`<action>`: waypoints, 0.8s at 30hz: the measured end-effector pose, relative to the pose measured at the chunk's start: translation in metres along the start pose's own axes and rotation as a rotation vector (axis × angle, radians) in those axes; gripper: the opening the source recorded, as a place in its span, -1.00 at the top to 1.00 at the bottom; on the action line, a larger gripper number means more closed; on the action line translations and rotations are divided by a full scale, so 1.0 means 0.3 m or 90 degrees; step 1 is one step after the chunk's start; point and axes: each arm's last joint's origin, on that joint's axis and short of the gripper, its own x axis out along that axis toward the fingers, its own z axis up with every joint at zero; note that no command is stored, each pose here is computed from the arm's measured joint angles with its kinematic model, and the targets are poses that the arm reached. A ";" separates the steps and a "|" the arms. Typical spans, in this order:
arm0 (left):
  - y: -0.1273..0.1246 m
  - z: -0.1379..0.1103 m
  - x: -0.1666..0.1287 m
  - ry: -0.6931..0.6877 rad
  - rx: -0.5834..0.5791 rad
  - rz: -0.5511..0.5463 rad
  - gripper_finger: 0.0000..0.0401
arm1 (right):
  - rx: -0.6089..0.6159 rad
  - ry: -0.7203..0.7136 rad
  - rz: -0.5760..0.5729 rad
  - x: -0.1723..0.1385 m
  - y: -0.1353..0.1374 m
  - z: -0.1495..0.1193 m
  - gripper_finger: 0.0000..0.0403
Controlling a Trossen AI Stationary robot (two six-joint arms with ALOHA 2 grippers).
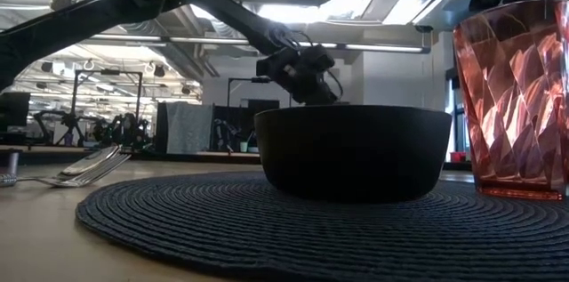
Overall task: Pick & Place Utensil
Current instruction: Put the red straw into the orange cup on the mat
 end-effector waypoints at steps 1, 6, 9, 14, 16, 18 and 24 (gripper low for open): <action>0.004 0.004 0.000 -0.004 -0.043 0.006 0.99 | 0.001 0.000 0.000 0.000 0.000 0.000 0.98; -0.012 0.005 0.021 0.018 -0.105 0.002 0.99 | 0.002 0.004 0.002 0.000 0.001 -0.002 0.93; -0.027 0.008 0.049 0.054 -0.098 0.016 0.99 | 0.005 0.003 0.001 0.000 0.001 -0.002 0.89; 0.014 -0.044 0.060 0.044 -0.229 0.009 0.97 | 0.006 0.004 0.001 0.000 0.001 -0.002 0.92; 0.034 -0.085 0.057 0.039 -0.269 -0.013 0.96 | 0.006 0.003 0.001 0.000 0.001 -0.002 0.95; 0.045 -0.102 0.049 0.013 -0.282 -0.046 0.96 | 0.006 0.003 0.002 0.000 0.001 -0.002 0.97; 0.049 -0.088 0.043 -0.022 -0.313 -0.070 0.97 | 0.021 0.003 0.001 0.000 0.001 -0.002 0.94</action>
